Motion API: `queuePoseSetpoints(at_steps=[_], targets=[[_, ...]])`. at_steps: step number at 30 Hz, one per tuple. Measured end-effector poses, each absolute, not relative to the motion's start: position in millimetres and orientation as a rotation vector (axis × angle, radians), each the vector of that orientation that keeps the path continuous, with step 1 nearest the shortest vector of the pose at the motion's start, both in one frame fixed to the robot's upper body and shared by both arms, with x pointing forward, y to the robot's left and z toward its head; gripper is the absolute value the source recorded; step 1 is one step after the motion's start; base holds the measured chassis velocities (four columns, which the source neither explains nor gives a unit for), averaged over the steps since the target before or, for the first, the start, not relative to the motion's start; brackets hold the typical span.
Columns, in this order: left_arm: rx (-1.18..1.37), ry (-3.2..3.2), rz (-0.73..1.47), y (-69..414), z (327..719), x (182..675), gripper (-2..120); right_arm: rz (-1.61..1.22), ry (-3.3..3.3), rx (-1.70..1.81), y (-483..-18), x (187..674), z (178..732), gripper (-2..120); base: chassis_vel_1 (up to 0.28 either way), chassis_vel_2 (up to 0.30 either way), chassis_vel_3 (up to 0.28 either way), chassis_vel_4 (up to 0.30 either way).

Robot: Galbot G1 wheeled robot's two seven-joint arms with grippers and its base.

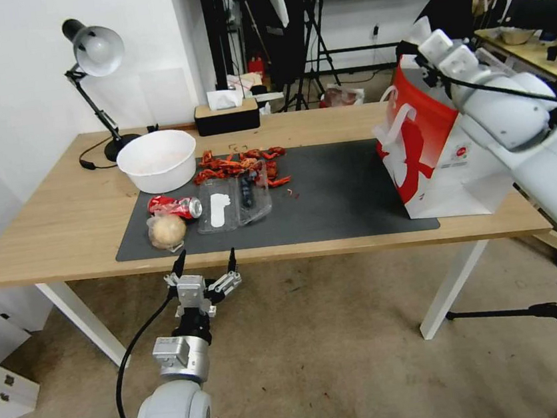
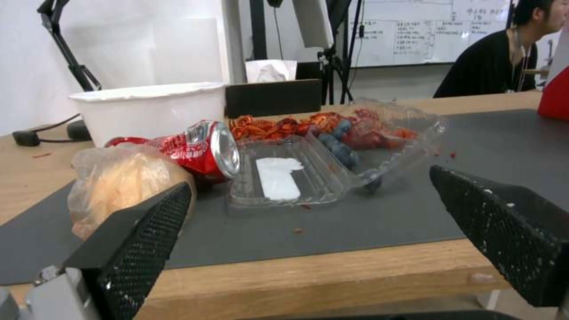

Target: Pick up the trash from the table and place it into the takeout bag.

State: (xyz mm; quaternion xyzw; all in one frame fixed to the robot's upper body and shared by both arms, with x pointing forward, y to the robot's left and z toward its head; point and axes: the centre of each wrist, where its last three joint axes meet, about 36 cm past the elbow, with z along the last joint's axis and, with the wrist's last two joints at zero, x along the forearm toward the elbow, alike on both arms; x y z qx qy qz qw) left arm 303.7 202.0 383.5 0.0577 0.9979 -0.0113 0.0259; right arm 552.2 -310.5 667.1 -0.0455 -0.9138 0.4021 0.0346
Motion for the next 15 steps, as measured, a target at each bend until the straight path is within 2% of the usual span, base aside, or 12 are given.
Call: queuePoseSetpoints(at_steps=[3,6,7,8,11,12,15], targets=[[0.181,3.087,-0.034,201.2,383.6,302.0,100,1.207,-2.802,-0.137,-316.5,541.5,655.8,13,0.0,0.0,0.0,0.0],[0.181,3.088,-0.033,201.3,383.4,301.6,100,1.2,-2.799,-0.137,-317.8,538.9,652.4,19,0.0,0.0,0.0,0.0],[0.184,3.089,-0.031,201.2,383.2,301.0,100,1.187,-2.795,-0.138,-320.5,532.7,646.4,28,0.0,0.0,0.0,0.0],[0.184,3.089,-0.031,201.2,383.2,301.0,100,1.187,-2.795,-0.138,-320.5,532.7,646.4,28,0.0,0.0,0.0,0.0],[0.202,3.088,-0.032,197.8,383.5,301.3,100,1.168,-2.806,-0.161,-330.4,519.5,648.4,43,0.0,0.0,0.0,0.0],[0.202,3.088,-0.032,197.8,383.5,301.3,100,1.168,-2.806,-0.161,-330.4,519.5,648.4,43,0.0,0.0,0.0,0.0],[0.208,3.088,-0.032,196.6,383.5,301.2,100,1.155,-2.829,-0.166,-333.7,511.7,656.3,56,0.0,0.0,0.0,0.0]])
